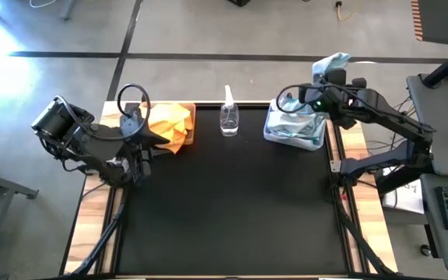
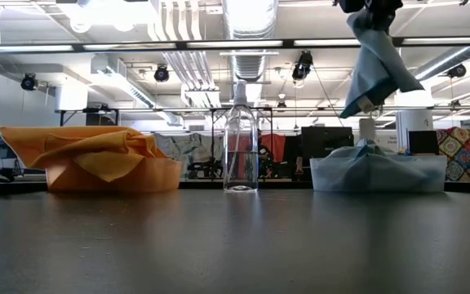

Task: Sort microfiber towel by color & place in baskets
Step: Put the blue towel into the transparent bin, then return to Home Position

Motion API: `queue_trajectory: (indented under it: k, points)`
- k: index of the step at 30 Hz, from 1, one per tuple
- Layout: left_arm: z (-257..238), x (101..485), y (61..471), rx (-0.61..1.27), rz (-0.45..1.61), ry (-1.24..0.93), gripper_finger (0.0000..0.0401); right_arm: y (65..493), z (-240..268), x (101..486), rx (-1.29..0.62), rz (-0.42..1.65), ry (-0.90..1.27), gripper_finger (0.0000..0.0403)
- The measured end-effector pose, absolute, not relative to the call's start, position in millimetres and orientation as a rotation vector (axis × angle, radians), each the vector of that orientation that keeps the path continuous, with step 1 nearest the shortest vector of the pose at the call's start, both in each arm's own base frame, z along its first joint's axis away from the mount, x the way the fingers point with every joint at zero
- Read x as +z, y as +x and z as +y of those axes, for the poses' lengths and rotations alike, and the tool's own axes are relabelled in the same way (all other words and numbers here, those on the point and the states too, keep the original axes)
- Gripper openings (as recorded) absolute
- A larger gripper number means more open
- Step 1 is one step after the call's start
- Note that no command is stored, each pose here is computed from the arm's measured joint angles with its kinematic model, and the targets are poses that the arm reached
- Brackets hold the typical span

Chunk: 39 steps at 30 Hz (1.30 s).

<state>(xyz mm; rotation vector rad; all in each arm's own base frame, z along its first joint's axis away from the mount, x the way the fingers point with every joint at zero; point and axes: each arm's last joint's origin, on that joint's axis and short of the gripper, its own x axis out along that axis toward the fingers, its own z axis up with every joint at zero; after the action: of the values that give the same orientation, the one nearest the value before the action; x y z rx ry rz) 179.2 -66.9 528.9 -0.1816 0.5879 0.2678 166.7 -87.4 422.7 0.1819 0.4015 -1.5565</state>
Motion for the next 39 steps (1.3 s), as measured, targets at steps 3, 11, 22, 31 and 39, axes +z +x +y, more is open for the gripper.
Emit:
queue_trajectory:
  k: [3,11,22,31,39]
  points:
    - [-65.3,530.4,175.7,0.264,0.581,-0.178,0.0133,165.8,-95.6,421.0,-1.593,0.426,0.173,0.0013]
    - [-60.8,534.4,166.1,0.250,0.564,-0.164,0.0133,171.2,-108.8,413.7,-1.564,0.512,0.219,0.0013]
    - [-53.0,540.6,149.4,0.241,0.528,-0.183,0.0133,190.0,-116.0,403.9,-1.456,0.632,0.190,0.0013]
    - [-48.9,543.6,140.4,0.236,0.510,-0.195,0.0132,198.0,-118.3,395.5,-1.345,0.736,0.220,0.0023]
    - [-47.2,544.7,137.0,0.234,0.502,-0.199,0.0132,192.9,-115.3,389.6,-1.315,0.843,0.239,0.0103]
